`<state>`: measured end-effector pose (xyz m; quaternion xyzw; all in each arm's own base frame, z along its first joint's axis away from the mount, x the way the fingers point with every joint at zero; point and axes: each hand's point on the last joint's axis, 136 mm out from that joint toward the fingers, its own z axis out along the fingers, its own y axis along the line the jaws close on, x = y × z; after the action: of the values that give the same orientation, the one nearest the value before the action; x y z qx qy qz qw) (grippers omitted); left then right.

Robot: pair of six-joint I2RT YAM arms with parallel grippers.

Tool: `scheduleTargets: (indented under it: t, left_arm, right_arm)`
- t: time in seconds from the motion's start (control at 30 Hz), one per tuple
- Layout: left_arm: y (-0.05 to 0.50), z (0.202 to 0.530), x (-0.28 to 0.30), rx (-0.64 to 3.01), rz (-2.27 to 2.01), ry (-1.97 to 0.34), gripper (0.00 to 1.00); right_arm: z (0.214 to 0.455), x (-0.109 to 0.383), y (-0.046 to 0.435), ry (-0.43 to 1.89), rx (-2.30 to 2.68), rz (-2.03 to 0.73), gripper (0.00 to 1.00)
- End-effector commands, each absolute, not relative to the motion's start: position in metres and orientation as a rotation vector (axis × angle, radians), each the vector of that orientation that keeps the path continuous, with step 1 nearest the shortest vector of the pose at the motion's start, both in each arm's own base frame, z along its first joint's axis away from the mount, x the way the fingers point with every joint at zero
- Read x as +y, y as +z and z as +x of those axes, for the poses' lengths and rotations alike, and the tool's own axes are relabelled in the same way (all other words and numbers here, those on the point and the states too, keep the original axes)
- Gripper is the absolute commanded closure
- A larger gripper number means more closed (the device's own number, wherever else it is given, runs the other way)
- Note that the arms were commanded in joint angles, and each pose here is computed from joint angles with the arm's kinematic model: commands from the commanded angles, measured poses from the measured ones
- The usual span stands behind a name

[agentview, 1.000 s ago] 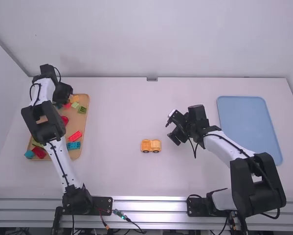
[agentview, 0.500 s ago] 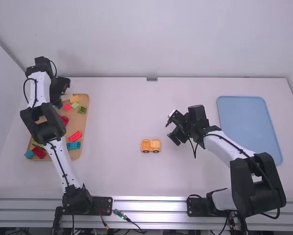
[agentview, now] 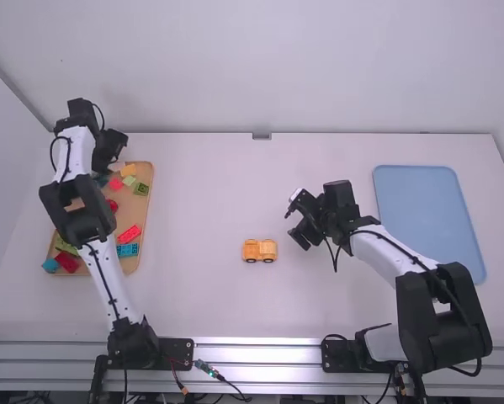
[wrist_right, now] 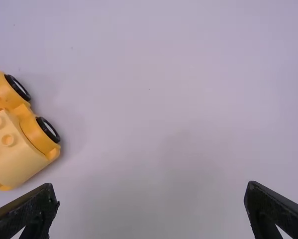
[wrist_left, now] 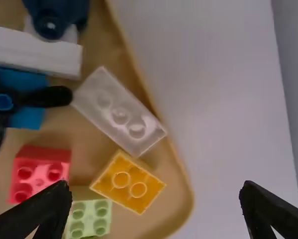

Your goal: Assemble lego blocks to make yellow taxi

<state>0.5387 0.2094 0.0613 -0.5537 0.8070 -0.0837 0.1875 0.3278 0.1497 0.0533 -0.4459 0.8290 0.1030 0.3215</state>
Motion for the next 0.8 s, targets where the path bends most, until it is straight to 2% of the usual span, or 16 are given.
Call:
scheduleTargets:
  t: [0.0, 0.13, 0.33, 0.77]
  left_arm:
    - [0.053, 0.545, 0.189, 2.361, -1.432, -0.227, 0.1]
    - [0.047, 0.547, 0.182, 2.392, -1.385, -0.207, 0.11]
    - [0.033, 0.53, 0.192, 2.385, -1.488, -0.086, 0.14]
    - [0.012, 0.528, 0.195, 2.375, -1.489, -0.077, 0.16]
  right_arm:
    - [0.332, 0.154, 0.065, 0.267, 2.143, -1.171, 0.01]
    - [0.331, 0.153, 0.064, 0.269, 2.149, -1.169, 0.01]
    - [0.33, 0.15, 0.062, 0.27, 2.165, -1.166, 0.01]
    - [0.329, 0.152, 0.062, 0.272, 2.163, -1.172, 0.01]
